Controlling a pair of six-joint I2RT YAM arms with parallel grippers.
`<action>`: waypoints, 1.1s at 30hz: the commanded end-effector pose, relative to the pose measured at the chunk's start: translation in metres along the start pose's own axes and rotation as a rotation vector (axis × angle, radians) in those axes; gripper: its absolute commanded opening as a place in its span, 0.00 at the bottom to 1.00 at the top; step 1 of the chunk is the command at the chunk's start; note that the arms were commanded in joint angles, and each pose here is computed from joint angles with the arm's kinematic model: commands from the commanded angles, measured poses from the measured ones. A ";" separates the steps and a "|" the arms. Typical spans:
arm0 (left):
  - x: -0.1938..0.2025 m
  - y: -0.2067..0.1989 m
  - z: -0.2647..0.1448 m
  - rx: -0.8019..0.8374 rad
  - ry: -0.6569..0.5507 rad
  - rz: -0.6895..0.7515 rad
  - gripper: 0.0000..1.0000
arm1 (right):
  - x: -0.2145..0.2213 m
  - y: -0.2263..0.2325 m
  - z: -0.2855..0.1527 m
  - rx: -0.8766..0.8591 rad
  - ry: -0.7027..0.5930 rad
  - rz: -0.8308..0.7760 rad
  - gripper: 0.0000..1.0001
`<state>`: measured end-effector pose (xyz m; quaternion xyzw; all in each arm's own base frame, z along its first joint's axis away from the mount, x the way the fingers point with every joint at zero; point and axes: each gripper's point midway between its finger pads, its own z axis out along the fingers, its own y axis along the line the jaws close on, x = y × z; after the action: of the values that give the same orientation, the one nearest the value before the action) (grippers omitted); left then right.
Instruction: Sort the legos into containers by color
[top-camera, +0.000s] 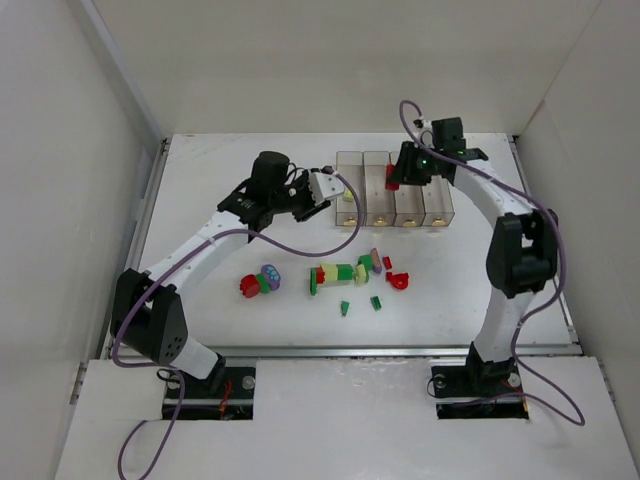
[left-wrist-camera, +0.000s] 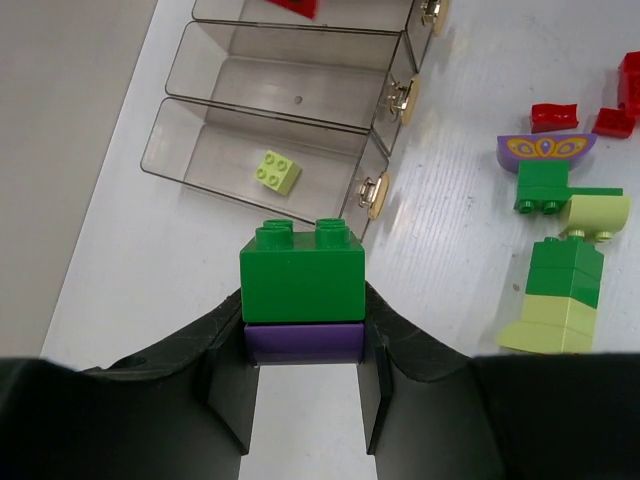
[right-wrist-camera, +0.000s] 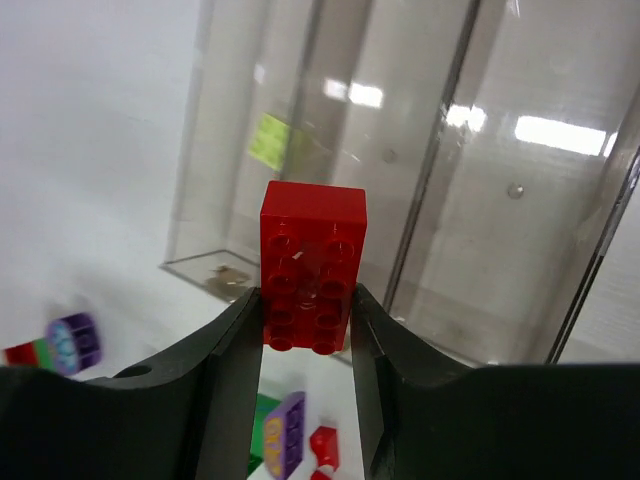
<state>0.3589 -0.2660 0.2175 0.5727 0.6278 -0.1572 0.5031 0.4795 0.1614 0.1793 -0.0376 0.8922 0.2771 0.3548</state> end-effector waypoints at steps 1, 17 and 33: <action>-0.009 0.009 -0.009 -0.056 -0.024 -0.022 0.00 | 0.008 -0.001 0.014 0.066 0.054 -0.074 0.05; -0.013 0.002 -0.009 -0.006 -0.039 0.012 0.00 | 0.003 0.020 0.010 -0.027 0.058 -0.133 0.90; -0.076 -0.020 -0.038 0.029 -0.306 0.193 0.00 | 0.025 0.223 -0.117 -0.791 -0.041 -0.303 0.88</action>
<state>0.3266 -0.2727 0.2543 0.5976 0.5499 -0.1900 0.5517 0.3511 0.2638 0.3399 -0.2676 0.7208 0.4838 0.4181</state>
